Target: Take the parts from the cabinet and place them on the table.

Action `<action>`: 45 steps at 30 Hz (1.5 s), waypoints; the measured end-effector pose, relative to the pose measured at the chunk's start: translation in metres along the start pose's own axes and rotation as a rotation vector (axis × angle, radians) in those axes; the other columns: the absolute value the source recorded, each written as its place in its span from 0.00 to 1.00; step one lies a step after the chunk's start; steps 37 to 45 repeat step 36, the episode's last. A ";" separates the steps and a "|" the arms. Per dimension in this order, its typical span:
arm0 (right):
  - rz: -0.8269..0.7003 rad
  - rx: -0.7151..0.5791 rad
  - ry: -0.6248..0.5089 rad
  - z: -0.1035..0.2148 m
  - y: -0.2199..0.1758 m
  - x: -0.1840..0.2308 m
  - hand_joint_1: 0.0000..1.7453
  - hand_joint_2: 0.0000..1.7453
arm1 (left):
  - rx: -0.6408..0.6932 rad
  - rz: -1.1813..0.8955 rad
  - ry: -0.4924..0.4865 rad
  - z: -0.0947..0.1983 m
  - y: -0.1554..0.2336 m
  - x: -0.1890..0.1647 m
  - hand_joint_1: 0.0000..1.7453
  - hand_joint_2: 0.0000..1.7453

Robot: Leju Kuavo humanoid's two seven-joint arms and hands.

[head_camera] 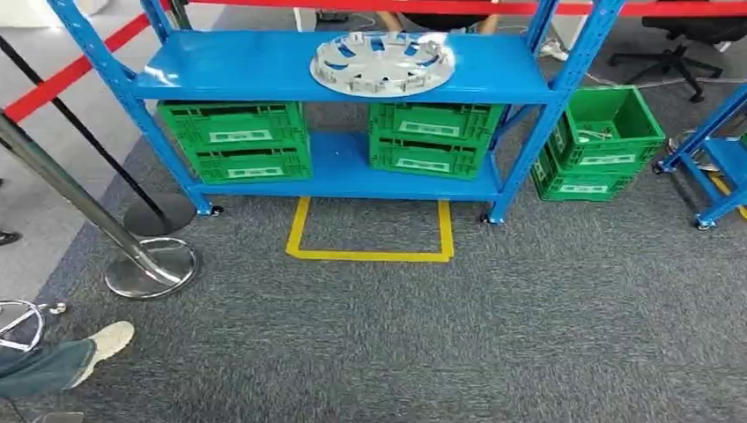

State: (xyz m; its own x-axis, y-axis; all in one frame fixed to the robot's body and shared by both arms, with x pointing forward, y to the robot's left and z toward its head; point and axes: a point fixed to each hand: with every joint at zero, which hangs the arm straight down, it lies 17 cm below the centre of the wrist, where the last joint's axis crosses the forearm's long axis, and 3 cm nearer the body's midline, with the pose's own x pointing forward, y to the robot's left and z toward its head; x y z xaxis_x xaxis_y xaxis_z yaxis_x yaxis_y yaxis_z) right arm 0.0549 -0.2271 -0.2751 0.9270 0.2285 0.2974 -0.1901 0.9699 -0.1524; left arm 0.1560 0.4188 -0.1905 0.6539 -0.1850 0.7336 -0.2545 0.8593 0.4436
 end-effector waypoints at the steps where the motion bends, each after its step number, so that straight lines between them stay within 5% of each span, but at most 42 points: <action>1: 0.000 0.000 0.001 0.000 0.000 0.000 0.00 0.00 | -0.001 0.001 0.000 0.000 -0.001 0.000 0.00 0.00; 23: -0.109 -0.029 0.034 -0.003 -0.007 0.004 0.00 0.00 | 0.040 0.018 0.074 -0.004 0.004 -0.009 0.00 0.00; 24: -0.127 -0.034 0.038 -0.003 -0.008 0.004 0.00 0.00 | 0.043 0.019 0.079 -0.004 0.004 -0.009 0.00 1.00; 25: -0.147 -0.039 0.041 -0.003 -0.008 0.004 0.00 1.00 | 0.045 0.020 0.084 -0.004 0.004 -0.010 0.00 1.00; 45: -0.251 -0.057 0.046 -0.005 -0.012 0.009 0.00 1.00 | 0.061 0.028 0.110 -0.005 0.005 -0.013 0.00 1.00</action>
